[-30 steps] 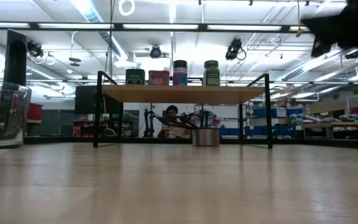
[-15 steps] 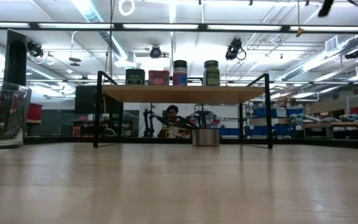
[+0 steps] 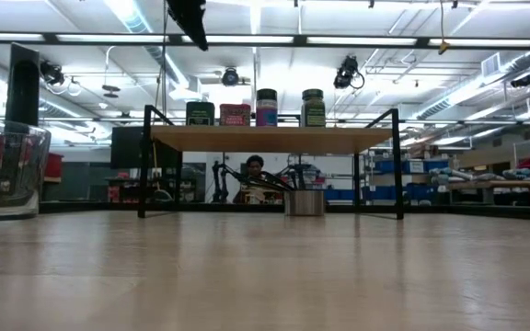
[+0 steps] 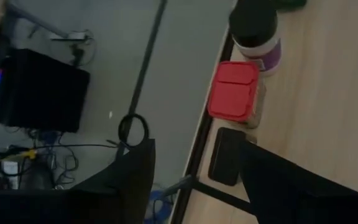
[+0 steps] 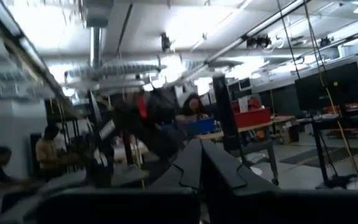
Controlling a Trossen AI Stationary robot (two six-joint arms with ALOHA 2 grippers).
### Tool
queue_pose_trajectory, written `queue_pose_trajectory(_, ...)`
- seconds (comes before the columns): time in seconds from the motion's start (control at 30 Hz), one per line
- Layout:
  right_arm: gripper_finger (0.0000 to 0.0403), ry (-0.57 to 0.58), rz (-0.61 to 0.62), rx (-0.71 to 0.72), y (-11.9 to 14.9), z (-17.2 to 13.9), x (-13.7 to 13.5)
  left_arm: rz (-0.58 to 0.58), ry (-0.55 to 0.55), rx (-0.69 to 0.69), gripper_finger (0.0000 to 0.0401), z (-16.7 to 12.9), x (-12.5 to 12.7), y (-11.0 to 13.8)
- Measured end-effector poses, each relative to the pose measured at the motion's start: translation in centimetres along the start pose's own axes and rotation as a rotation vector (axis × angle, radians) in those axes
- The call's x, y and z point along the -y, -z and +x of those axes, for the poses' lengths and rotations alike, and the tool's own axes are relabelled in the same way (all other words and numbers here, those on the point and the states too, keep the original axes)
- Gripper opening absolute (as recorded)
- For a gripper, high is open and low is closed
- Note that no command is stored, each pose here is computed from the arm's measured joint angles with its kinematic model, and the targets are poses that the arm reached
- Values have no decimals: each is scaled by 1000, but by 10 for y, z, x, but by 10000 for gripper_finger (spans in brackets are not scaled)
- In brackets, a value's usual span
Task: Shelf spices
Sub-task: Remove the black seasoning can from the shelf
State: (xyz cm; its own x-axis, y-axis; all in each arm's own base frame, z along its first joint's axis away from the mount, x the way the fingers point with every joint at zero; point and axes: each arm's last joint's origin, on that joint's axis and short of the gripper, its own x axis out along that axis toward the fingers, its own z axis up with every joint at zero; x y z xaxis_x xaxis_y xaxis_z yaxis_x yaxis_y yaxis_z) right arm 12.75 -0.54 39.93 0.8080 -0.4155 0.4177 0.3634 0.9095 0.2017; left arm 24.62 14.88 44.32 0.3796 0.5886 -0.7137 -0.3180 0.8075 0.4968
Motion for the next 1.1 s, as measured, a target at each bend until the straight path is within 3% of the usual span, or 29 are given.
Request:
queue_pose_trajectory(0.17,9,-22,-25,11,2,4,-3,49,28,-91,230,33,-7,1)
queue_pose_trajectory(0.43,9,-39,-108,-35,13,11,-7,9,154,-206,230,69,-19,13)
queue_pose_trajectory(0.63,9,-44,-187,-71,20,15,-9,-2,133,-228,230,71,-22,16)
queue_pose_trajectory(0.9,9,-44,-257,-62,20,16,-10,32,-64,-317,229,68,-22,15)
queue_pose_trajectory(0.97,9,-43,-258,-62,20,16,-10,16,-60,-321,229,68,-21,15)
queue_pose_trajectory(1.1,9,-41,-259,-62,20,16,-10,-17,61,-281,229,68,-17,15)
